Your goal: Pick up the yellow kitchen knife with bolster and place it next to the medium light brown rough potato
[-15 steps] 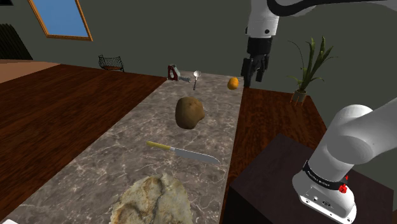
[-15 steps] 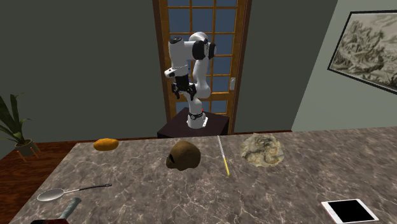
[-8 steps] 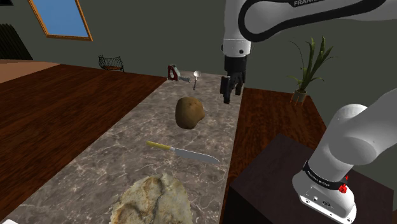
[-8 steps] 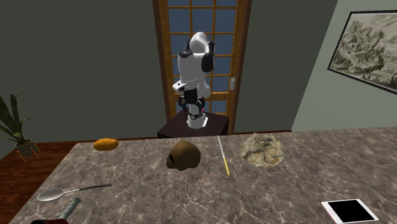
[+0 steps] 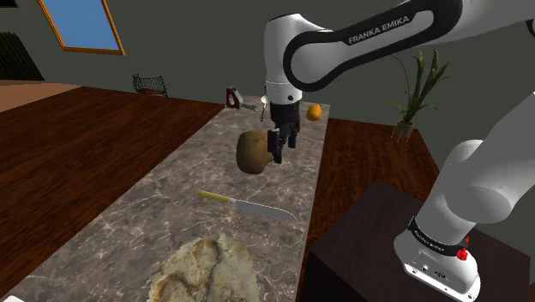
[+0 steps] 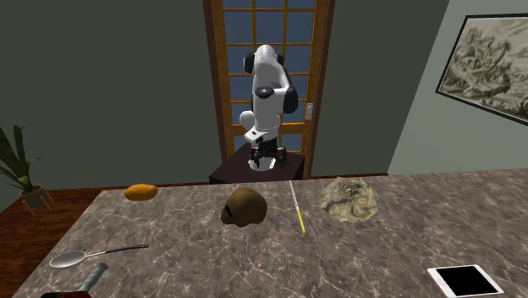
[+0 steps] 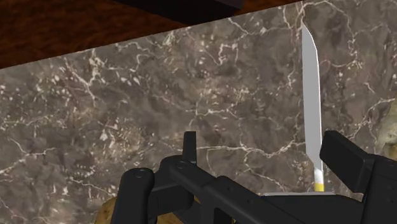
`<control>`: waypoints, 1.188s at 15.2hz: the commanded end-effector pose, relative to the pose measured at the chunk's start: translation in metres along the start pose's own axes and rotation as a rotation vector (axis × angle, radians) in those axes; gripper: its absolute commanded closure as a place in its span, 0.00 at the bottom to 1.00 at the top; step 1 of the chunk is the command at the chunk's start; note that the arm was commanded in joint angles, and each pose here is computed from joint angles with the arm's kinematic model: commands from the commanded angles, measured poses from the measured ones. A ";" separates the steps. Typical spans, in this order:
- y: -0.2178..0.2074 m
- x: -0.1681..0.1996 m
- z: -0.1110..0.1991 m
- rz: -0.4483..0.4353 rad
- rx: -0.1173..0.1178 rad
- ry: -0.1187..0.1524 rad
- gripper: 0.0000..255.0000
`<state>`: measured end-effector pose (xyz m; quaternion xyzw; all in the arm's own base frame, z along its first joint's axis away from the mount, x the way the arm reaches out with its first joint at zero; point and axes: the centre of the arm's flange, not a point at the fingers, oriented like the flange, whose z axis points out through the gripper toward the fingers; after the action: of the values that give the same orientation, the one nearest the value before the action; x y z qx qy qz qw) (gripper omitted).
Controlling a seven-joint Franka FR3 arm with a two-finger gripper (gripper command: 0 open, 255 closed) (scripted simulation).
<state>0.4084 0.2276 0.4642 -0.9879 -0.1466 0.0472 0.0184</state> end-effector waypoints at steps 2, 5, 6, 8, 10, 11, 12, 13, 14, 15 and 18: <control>-0.031 0.022 0.024 -0.050 -0.007 -0.005 0.00; -0.060 0.041 0.046 -0.099 -0.016 -0.010 0.00; -0.070 0.047 0.053 -0.116 -0.018 -0.011 0.00; -0.089 0.059 0.068 -0.148 -0.024 -0.015 0.00; -0.109 0.070 0.083 -0.181 -0.030 -0.018 0.00; -0.119 0.075 0.091 -0.198 -0.033 -0.020 0.00; -0.127 0.079 0.096 -0.210 -0.035 -0.021 0.00; -0.127 0.079 0.102 -0.210 -0.035 -0.021 0.00; -0.127 0.079 0.107 -0.210 -0.035 -0.021 0.00; -0.127 0.079 0.112 -0.210 -0.035 -0.021 0.00; -0.126 0.079 0.128 -0.210 -0.035 -0.021 0.00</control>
<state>0.4352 0.3743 0.3414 -0.9667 -0.2503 0.0530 0.0045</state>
